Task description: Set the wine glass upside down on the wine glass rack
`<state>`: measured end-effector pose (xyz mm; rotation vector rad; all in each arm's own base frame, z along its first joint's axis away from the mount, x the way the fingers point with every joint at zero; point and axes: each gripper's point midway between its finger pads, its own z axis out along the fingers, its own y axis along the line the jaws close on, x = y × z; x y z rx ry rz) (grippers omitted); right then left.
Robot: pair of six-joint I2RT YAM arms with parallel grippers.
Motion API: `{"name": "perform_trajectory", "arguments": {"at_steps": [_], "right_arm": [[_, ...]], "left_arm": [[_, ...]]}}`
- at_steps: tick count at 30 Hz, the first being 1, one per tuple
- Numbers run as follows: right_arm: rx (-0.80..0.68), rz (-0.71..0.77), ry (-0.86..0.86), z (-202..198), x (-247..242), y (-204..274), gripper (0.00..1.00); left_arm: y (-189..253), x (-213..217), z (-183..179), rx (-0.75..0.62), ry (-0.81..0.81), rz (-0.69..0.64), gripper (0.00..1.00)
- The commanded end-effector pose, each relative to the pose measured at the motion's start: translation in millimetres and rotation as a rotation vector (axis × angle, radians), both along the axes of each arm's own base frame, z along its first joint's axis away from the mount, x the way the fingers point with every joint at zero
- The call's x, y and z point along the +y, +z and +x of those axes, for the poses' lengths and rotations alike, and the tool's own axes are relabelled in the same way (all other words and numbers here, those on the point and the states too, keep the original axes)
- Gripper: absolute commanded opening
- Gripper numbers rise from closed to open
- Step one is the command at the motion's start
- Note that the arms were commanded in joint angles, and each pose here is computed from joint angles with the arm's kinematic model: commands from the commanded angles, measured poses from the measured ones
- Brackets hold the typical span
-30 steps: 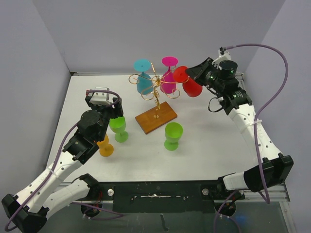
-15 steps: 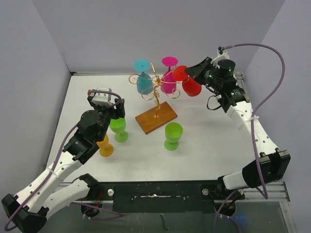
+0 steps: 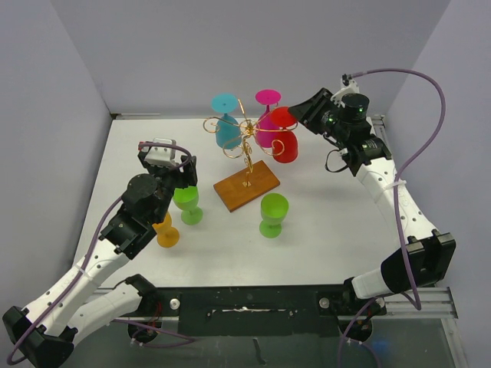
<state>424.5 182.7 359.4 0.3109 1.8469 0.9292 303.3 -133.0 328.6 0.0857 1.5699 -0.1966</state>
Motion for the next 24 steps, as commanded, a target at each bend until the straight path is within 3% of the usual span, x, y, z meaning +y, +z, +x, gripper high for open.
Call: {"name": "perform_trajectory", "arguments": {"at_steps": [1,12,17,24], "right_arm": [[-0.102,0.01,0.011,-2.7,-1.4,34.9,0.35],[-0.156,-0.084,0.012,-22.9,-14.2,35.3,0.69],[-0.204,-0.082,0.038,-48.1,-19.7,33.6,0.74],[-0.183,-0.164,0.041,-88.5,-35.9,-2.8,0.71]], "left_arm": [[15.7,0.5,-2.1,-0.049,-0.011,-0.035,0.67],[17.5,0.0,-1.1,-0.041,-0.006,-0.047,0.67],[18.2,-1.0,-1.5,-0.043,-0.012,-0.055,0.67],[20.5,-4.9,-4.9,-0.065,-0.044,-0.062,0.67]]}}
